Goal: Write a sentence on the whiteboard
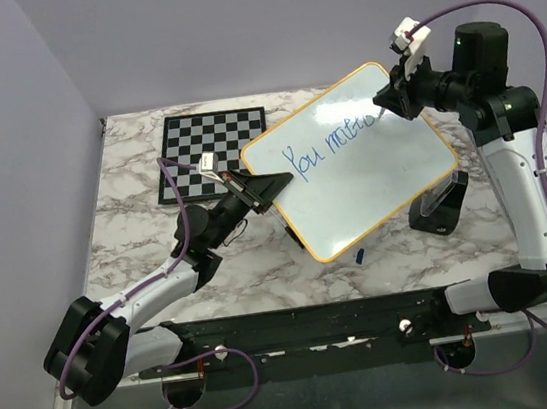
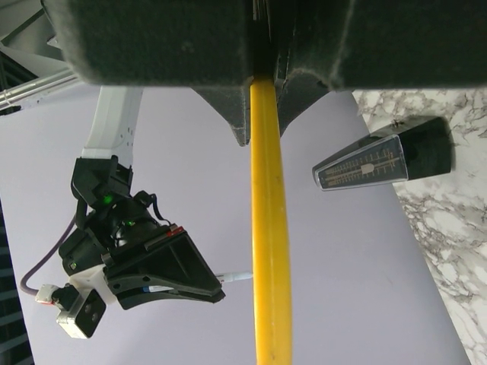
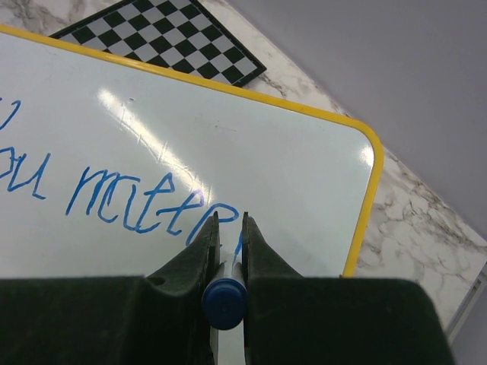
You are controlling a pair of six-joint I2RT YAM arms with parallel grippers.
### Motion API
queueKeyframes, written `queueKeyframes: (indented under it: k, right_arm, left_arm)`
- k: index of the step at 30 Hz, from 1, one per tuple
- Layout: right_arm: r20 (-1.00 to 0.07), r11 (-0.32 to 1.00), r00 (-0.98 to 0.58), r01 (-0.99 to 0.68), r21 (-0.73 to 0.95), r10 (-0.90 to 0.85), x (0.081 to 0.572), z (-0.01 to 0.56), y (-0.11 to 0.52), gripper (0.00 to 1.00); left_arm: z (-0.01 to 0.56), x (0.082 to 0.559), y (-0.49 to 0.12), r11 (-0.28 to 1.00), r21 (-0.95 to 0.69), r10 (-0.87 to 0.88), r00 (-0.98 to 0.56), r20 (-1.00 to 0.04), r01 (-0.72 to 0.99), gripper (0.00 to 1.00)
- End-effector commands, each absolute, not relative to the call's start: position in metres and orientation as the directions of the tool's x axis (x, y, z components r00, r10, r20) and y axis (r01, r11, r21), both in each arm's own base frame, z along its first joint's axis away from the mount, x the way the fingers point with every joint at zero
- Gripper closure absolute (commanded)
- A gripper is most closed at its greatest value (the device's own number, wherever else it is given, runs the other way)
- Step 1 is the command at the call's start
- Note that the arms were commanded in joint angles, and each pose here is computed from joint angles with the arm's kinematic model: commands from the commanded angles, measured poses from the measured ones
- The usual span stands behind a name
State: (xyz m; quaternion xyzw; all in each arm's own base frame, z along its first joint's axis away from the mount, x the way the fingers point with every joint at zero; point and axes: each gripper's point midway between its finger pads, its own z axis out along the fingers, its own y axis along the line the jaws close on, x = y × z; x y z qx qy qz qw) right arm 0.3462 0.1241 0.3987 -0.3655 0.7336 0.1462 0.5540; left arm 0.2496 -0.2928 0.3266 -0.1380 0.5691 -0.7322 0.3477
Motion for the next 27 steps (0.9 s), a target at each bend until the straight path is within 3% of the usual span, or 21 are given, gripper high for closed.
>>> queueKeyframes:
  k: [1,19,27]
  right_arm:
    - [-0.921,0.686,-0.158,-0.713,-0.142,-0.356,0.355,0.396,0.127,0.99]
    - [-0.931,0.780,-0.160,-0.602,-0.172,-0.329,0.389,0.413,0.105,0.99]
    - [-0.971,0.652,-0.030,-0.746,-0.135,-0.236,0.335,0.458,0.138,0.99]
  left_arm:
    - [0.422,0.217,-0.265,-0.352,-0.757,-0.698,-0.693,-0.179,0.551,1.00]
    - [0.420,0.218,-0.264,-0.356,-0.756,-0.699,-0.693,-0.175,0.549,1.00]
    - [0.417,0.221,-0.264,-0.346,-0.761,-0.702,-0.690,-0.178,0.548,1.00]
